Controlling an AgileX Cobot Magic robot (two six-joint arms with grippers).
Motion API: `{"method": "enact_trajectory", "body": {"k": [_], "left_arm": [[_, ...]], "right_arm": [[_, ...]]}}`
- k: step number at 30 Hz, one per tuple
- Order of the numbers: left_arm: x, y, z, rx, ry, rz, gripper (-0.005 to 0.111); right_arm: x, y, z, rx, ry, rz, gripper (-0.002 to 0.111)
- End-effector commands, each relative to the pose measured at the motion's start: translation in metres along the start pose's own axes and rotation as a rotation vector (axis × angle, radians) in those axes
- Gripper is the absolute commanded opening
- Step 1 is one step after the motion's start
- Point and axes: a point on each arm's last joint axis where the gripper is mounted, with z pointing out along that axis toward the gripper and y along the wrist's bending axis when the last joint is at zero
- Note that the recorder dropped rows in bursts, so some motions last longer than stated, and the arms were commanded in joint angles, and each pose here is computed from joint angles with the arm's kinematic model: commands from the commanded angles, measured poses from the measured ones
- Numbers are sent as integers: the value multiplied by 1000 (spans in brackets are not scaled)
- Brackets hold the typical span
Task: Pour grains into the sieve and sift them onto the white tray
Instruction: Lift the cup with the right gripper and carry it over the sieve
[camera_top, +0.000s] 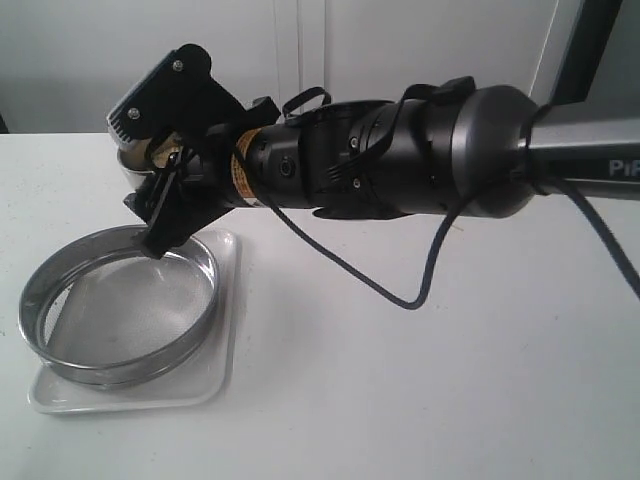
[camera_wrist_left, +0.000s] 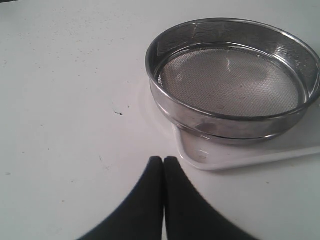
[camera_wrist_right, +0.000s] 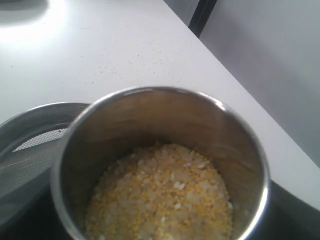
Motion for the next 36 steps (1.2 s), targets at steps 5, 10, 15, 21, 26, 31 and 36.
{"method": "enact_trajectory", "body": {"k": [5,10,15,21,26,31,36], "left_arm": [[1,0,0,-2,2,-5,0],[1,0,0,-2,2,-5,0],[1,0,0,-2,2,-5,0],[1,0,0,-2,2,-5,0],[1,0,0,-2,2,-5,0],[1,0,0,-2,2,-5,0],[1,0,0,-2,2,-5,0]], "right_arm": [[-10,-4,11,89,32,-78,0],[-10,3,24,128,87,-196,0],[-9,5,31,135,103,-241,0],[-8,8,36,128,117,-349,0],[-4,12,39,119,139,-431,0],[4,19,46,110,177,-491,0],[8,30,52,103,213,-578,0]]}}
